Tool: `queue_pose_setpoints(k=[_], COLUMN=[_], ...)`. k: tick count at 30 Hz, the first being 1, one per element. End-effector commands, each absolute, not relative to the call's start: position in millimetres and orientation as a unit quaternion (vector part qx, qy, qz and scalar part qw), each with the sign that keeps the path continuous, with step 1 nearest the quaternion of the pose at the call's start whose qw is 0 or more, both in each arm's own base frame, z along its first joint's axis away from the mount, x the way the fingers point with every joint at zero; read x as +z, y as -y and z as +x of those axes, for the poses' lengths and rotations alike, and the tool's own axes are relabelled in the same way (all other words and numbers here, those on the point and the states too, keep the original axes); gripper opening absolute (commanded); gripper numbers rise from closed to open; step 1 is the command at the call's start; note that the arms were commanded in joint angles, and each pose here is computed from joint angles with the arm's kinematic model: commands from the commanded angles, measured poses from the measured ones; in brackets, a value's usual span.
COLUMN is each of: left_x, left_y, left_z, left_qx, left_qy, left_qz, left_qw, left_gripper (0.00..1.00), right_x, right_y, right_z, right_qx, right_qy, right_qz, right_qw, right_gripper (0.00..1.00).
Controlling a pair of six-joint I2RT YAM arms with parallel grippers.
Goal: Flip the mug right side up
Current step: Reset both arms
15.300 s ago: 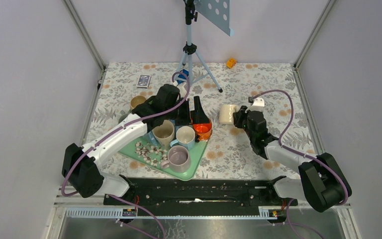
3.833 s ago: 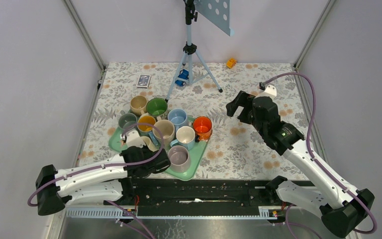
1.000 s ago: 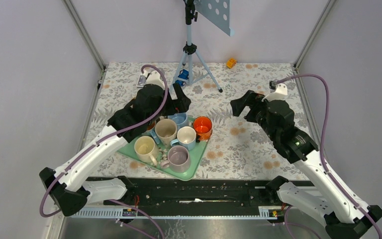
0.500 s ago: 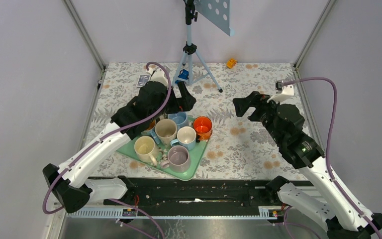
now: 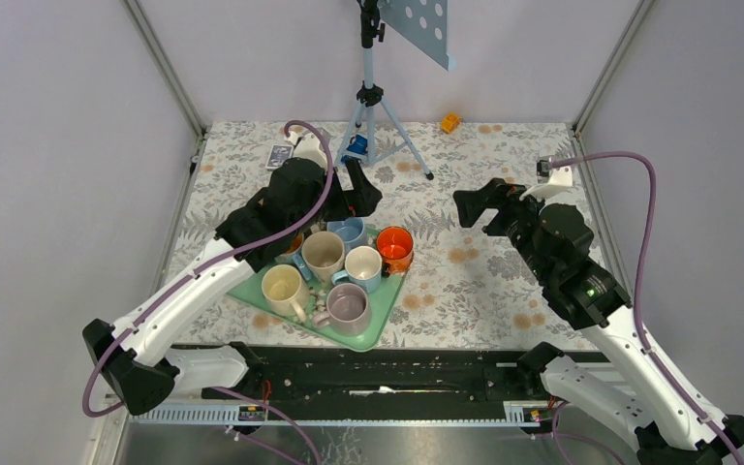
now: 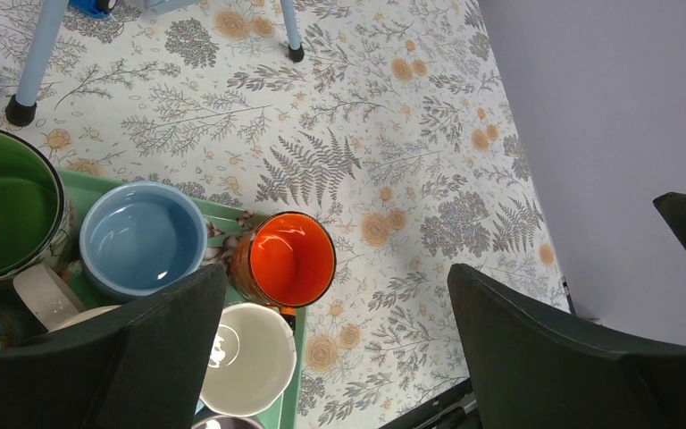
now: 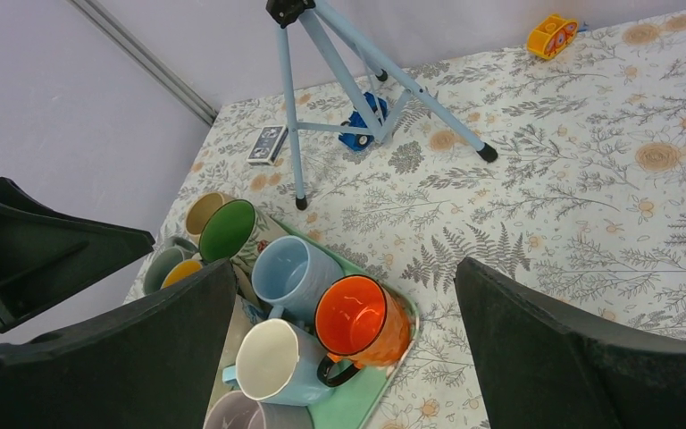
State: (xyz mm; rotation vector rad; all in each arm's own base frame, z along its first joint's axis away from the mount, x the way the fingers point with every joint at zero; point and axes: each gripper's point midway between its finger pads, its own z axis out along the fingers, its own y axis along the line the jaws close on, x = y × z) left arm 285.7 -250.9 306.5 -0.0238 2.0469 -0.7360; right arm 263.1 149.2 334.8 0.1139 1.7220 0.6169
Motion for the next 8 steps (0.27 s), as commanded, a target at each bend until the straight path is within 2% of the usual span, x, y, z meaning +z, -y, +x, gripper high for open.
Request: queue_pose_setpoints(k=[1,8], left_x=[334.4,333.3], left_y=[248.5,246.9], left_z=[288.9,287.7], left_qx=[-0.317,-0.317], left_qy=[-0.806,-0.806], left_qz=[-0.008,-0.009], left_qw=[0.501,0.501], left_gripper=[0.99,0.99], right_x=[350.5,350.5], right_y=[-153.9,-153.9], right_z=[263.8,263.9], right_qx=[0.283,0.283], right_qy=[-0.725,-0.726], right_qz=[0.038,0.038], right_qw=[0.626,0.626], right_gripper=[1.00,1.00])
